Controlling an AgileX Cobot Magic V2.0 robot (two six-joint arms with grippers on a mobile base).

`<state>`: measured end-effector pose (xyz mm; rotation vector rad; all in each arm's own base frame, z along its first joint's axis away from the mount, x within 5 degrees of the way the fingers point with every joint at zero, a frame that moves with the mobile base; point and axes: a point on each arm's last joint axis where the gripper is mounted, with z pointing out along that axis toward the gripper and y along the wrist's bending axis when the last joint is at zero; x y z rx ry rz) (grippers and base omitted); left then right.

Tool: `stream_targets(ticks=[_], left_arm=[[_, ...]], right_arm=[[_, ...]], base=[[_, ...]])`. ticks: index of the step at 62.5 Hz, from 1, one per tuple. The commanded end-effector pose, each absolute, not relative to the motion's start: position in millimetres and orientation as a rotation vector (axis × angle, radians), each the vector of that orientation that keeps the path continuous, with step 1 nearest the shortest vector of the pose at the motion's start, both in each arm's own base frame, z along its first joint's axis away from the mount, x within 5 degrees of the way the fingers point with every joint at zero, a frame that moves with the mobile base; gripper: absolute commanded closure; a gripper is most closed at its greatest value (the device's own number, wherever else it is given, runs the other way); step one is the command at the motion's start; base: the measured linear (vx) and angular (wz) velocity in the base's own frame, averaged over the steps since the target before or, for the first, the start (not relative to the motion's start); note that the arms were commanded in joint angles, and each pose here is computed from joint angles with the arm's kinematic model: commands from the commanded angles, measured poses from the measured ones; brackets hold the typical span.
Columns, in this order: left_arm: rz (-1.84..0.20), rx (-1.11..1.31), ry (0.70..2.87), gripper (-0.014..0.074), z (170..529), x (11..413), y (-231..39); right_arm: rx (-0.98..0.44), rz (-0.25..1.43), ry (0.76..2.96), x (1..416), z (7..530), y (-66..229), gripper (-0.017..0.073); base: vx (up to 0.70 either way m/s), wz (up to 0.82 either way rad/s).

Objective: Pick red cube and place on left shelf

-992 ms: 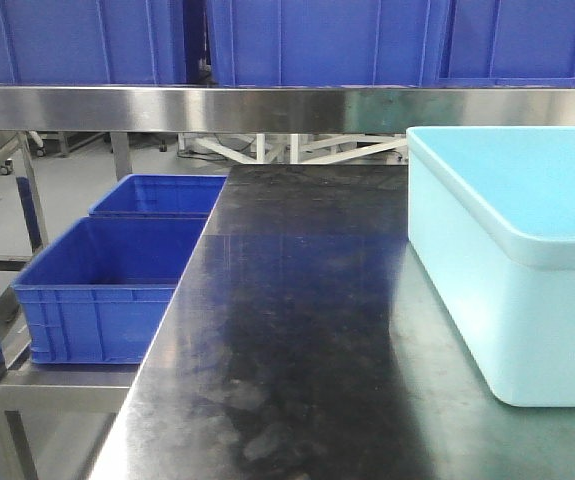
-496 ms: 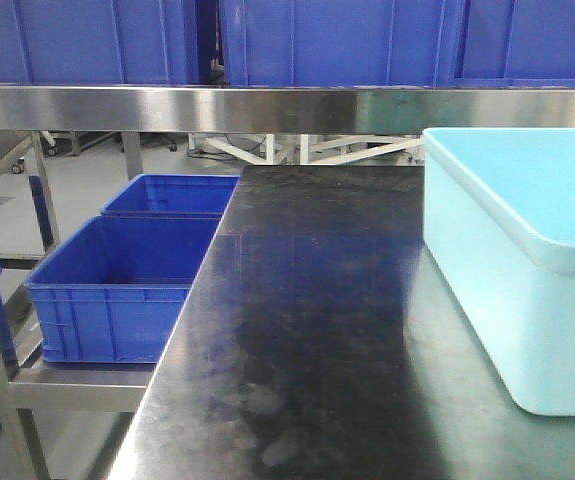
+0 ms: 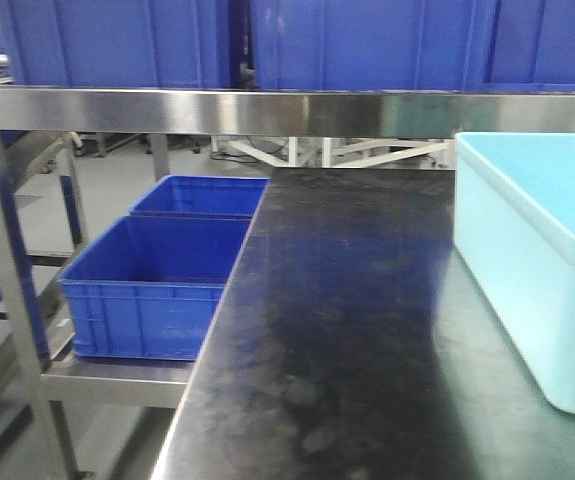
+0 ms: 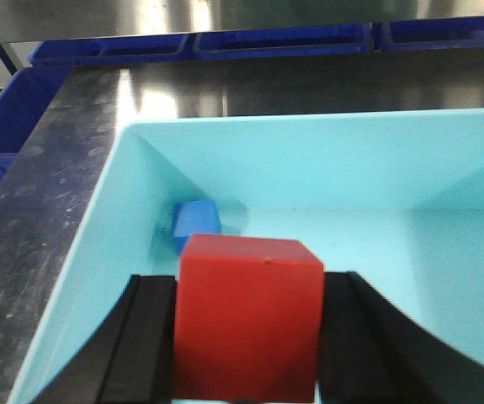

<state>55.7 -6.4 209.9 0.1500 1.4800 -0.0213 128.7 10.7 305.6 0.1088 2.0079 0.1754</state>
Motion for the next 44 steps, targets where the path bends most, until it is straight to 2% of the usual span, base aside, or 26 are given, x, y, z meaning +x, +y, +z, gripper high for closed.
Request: stream_targets(ticks=[1,16,44], left_arm=[[-0.027,0.140,1.427,0.0488,209.6,56.7,-6.3],[-0.027,0.140,1.427,0.0488,209.6,56.7,-6.3],[-0.027,0.140,1.427,0.0488,209.6,56.7,-6.3]], right_arm=[[0.093,0.172,1.885,131.5,323.5,10.3,0.0492],[0.093,0.172,1.885,131.5,323.5,10.3,0.0492],[0.093,0.172,1.885,131.5,323.5,10.3,0.0492]], base=[[-0.01,0.07],[-0.08,0.24],[-0.12,0.50]])
